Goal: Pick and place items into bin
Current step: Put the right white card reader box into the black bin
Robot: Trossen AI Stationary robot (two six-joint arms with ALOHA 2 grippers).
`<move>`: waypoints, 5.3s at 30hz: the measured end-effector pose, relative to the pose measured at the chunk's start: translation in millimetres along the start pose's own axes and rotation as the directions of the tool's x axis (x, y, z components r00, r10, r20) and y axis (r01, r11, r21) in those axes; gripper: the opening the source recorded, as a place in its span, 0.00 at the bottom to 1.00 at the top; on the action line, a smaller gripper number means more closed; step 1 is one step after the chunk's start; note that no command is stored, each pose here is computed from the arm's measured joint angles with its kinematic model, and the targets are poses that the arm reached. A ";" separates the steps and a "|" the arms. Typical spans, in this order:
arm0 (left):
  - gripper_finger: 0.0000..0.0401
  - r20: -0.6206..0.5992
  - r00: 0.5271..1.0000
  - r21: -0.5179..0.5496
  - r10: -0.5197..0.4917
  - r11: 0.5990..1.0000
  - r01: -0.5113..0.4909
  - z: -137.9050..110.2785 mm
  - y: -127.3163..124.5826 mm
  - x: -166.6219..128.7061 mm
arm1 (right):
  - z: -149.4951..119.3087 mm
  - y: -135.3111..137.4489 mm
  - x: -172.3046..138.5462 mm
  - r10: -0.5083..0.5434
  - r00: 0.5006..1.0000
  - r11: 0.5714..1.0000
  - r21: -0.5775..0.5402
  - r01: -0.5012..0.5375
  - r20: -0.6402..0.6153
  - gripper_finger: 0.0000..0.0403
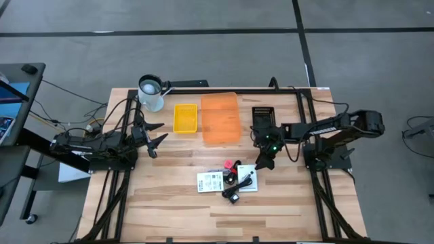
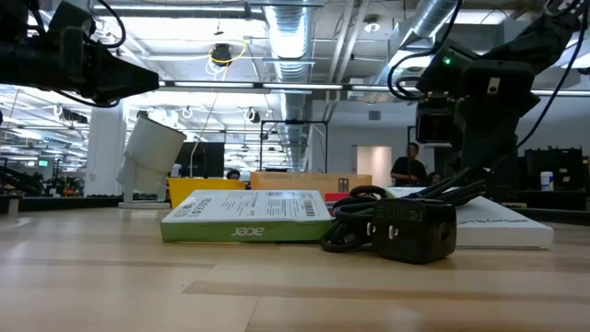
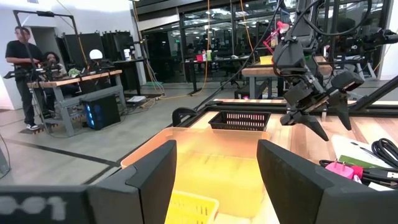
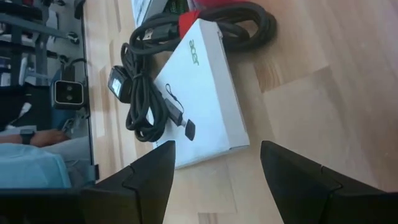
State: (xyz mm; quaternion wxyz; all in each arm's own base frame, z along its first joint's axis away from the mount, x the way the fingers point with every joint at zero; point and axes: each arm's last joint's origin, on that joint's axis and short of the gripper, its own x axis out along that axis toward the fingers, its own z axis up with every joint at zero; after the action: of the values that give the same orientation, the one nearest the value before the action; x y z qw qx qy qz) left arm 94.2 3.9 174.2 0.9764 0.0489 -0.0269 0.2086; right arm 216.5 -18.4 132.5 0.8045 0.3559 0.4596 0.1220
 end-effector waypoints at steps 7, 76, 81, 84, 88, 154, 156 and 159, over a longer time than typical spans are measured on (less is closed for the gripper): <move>0.53 0.000 1.000 0.000 0.000 1.000 0.000 0.1 0.0 0.0 | 1.2 0.6 -0.1 0.006 1.000 1.000 -0.009 -0.006 0.010 0.58; 0.53 0.000 1.000 0.000 0.001 1.000 -0.001 0.0 0.0 0.0 | 5.0 -15.5 34.5 0.139 0.989 0.989 0.060 -0.135 -0.055 0.58; 0.53 0.000 1.000 0.000 0.001 1.000 -0.001 0.0 0.0 0.0 | 4.7 -14.9 33.4 0.135 0.990 0.990 0.058 -0.132 -0.051 0.58; 0.53 0.000 1.000 0.000 0.002 1.000 -0.002 0.0 0.0 0.0 | 4.7 -15.5 33.4 0.134 0.990 0.989 0.063 -0.131 -0.051 0.58; 0.53 0.000 1.000 0.000 0.002 1.000 -0.002 0.1 0.1 0.0 | 5.6 -16.8 33.0 0.133 0.990 0.989 0.070 -0.130 -0.046 0.58; 0.53 0.000 1.000 0.000 0.003 1.000 -0.003 0.1 0.1 0.0 | 16.4 -16.8 27.6 0.191 0.981 0.974 0.130 -0.184 -0.043 0.16; 0.53 0.000 1.000 0.000 0.003 1.000 -0.003 0.0 0.1 0.0 | 17.2 -18.8 25.8 0.195 0.980 0.972 0.138 -0.188 -0.039 0.16; 0.53 0.000 1.000 0.000 0.003 1.000 -0.003 0.0 0.1 0.0 | 18.1 -21.7 23.4 0.200 0.979 0.969 0.152 -0.193 -0.034 0.16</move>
State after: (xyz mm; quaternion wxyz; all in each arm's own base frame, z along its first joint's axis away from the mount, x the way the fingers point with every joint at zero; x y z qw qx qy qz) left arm 94.2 4.0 174.3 0.9761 0.0488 -0.0269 0.2102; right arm 241.4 -30.0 108.3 0.7485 0.4551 0.4493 0.1752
